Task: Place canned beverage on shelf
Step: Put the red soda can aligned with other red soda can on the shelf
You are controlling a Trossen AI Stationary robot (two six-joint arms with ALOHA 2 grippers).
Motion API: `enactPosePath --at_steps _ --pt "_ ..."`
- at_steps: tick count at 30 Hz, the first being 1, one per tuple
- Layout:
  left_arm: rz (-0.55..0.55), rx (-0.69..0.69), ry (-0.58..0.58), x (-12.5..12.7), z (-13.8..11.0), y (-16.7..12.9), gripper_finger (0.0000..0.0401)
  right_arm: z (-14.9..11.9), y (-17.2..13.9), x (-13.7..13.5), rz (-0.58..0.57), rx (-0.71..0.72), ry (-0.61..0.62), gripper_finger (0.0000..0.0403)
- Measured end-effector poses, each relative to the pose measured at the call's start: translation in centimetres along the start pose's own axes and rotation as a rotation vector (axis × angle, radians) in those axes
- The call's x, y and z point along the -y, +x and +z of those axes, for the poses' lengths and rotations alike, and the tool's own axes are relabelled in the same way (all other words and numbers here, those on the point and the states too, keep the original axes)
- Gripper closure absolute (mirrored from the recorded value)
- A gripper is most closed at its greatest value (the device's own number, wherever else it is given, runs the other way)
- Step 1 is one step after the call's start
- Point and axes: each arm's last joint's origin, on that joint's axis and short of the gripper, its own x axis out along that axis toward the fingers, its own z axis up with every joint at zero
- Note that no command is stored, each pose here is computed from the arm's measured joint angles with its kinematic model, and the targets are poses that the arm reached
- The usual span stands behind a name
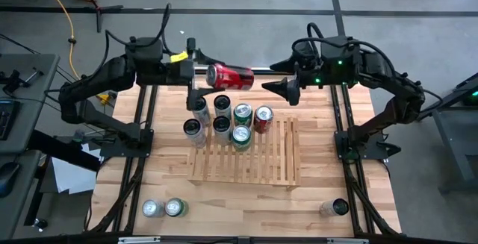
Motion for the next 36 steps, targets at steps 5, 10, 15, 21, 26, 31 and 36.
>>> enactPosePath --at_steps 5,10,15,21,26,31,36 --pt "-0.047 0.033 0.026 1.1 0.6 0.0 0.012 0.2 0.0 -0.1 0.014 0.016 0.025 0.0022" --pt "-0.135 0.118 0.025 2.3 1.5 -0.1 0.012 0.2 0.3 -0.4 0.172 -0.033 0.036 0.0022" --pt "-0.315 0.207 0.041 4.3 2.5 -0.5 0.012 0.7 1.4 -1.4 0.405 -0.048 0.066 0.0022" --pt "-0.395 0.276 0.188 6.9 3.5 -1.2 0.012 0.2 4.2 -2.7 0.587 -0.14 0.138 0.0022" --pt "-0.412 0.293 0.287 8.8 4.0 -1.6 0.012 -0.9 5.7 -4.0 0.649 -0.223 0.153 0.0022" --pt "-0.408 0.267 0.402 10.7 3.9 -0.8 0.012 -2.2 6.8 -5.7 0.68 -0.288 0.167 0.0022" --pt "-0.42 0.237 0.52 12.6 3.5 1.0 0.012 -3.5 8.3 -7.2 0.704 -0.337 0.181 0.0022"
